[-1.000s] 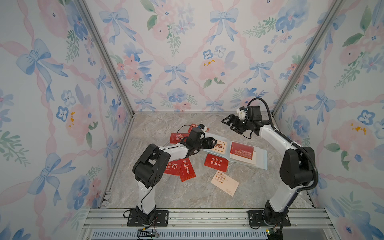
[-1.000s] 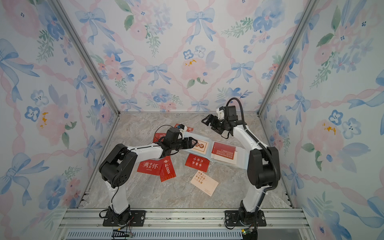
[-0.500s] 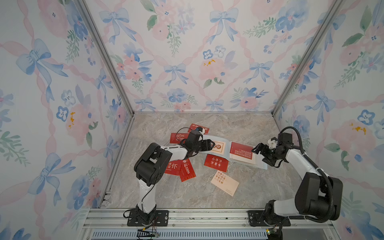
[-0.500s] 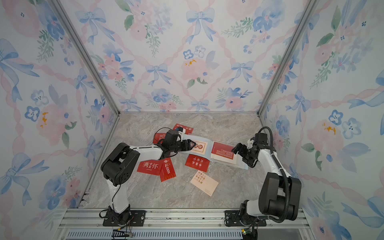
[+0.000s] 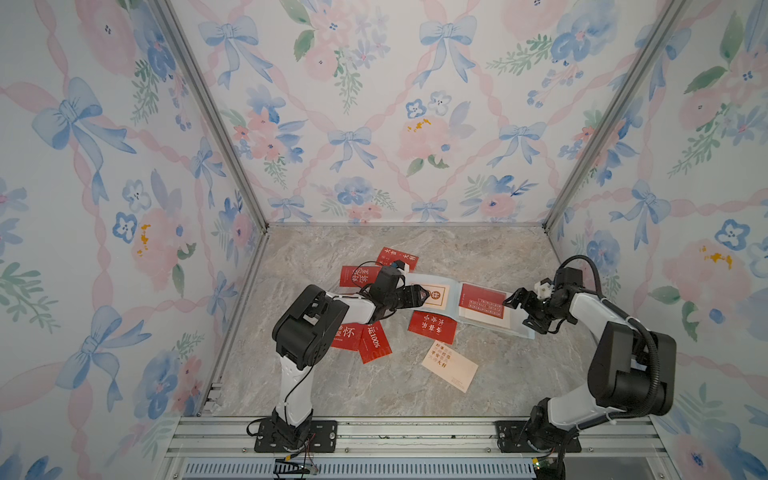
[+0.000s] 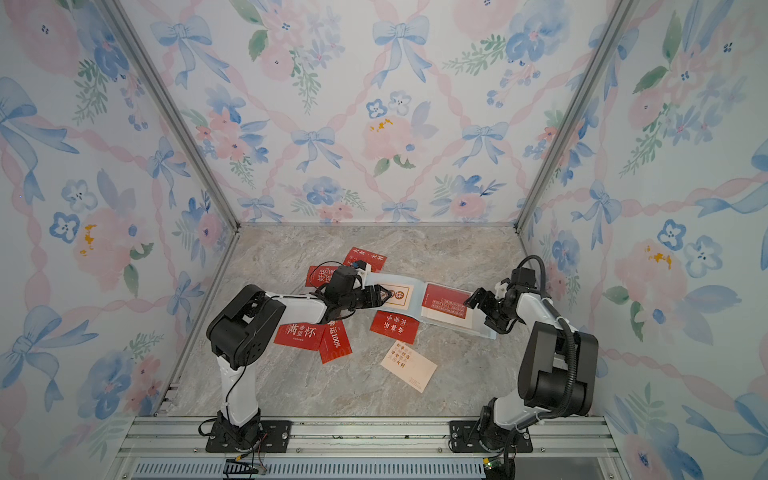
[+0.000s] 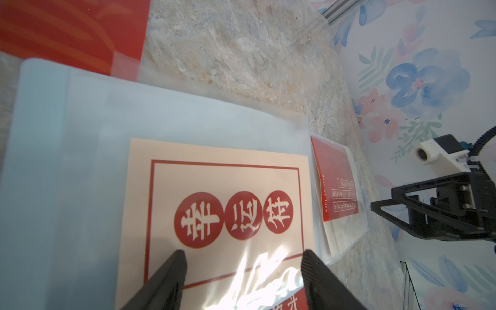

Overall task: Place the photos into the photo albums
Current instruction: Turn the page of the photo album at the center of the board.

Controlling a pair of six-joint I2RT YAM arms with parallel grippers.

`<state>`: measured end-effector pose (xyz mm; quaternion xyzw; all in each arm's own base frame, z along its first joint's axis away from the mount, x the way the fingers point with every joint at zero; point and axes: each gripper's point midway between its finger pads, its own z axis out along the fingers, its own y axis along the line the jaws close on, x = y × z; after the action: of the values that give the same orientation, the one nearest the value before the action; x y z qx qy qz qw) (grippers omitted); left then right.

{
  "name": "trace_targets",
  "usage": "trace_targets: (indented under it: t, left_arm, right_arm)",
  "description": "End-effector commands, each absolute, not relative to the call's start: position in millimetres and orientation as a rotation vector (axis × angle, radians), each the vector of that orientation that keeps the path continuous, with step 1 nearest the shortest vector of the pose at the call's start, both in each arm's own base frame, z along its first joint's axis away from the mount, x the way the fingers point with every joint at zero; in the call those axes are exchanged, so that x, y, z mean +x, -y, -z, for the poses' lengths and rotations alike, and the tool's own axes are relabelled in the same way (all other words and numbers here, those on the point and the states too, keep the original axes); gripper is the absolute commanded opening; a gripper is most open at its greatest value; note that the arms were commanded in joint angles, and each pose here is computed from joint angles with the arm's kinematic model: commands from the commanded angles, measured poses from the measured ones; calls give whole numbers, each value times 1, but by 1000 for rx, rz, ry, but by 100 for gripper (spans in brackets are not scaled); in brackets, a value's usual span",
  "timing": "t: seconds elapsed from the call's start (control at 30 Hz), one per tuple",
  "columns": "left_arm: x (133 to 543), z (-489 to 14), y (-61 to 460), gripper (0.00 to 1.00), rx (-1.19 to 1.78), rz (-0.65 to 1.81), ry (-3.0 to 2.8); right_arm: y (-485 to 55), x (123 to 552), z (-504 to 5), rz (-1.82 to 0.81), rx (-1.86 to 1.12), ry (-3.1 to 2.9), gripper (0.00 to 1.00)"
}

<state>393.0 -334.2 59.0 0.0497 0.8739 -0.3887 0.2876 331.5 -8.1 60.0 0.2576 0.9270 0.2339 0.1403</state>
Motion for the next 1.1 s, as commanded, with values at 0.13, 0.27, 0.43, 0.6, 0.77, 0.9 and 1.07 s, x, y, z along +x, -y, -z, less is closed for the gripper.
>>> trace_targets:
  t: [0.13, 0.27, 0.43, 0.6, 0.77, 0.9, 1.07]
  left_arm:
    - [386, -51, 336, 71, 137, 1060, -2349]
    - [385, -49, 338, 71, 140, 1064, -2354]
    - [384, -48, 343, 71, 149, 1074, -2354]
    - [381, -46, 347, 71, 158, 1080, -2361]
    - [378, -41, 347, 70, 156, 1074, -2370]
    - [377, -36, 350, 70, 158, 1081, -2380]
    - [374, -34, 353, 70, 161, 1087, -2382]
  right_arm:
    - [14, 347, -52, -602, 715, -2707, 93]
    - [10, 347, -43, -632, 712, -2725, 93]
    - [-9, 349, -39, -663, 656, -2752, 93]
    - [-16, 353, -40, -668, 637, -2759, 93]
    - [-24, 358, -56, -688, 599, -2735, 93]
    - [-45, 363, -68, -701, 522, -2744, 93]
    - [-63, 370, -79, -729, 469, -2728, 93]
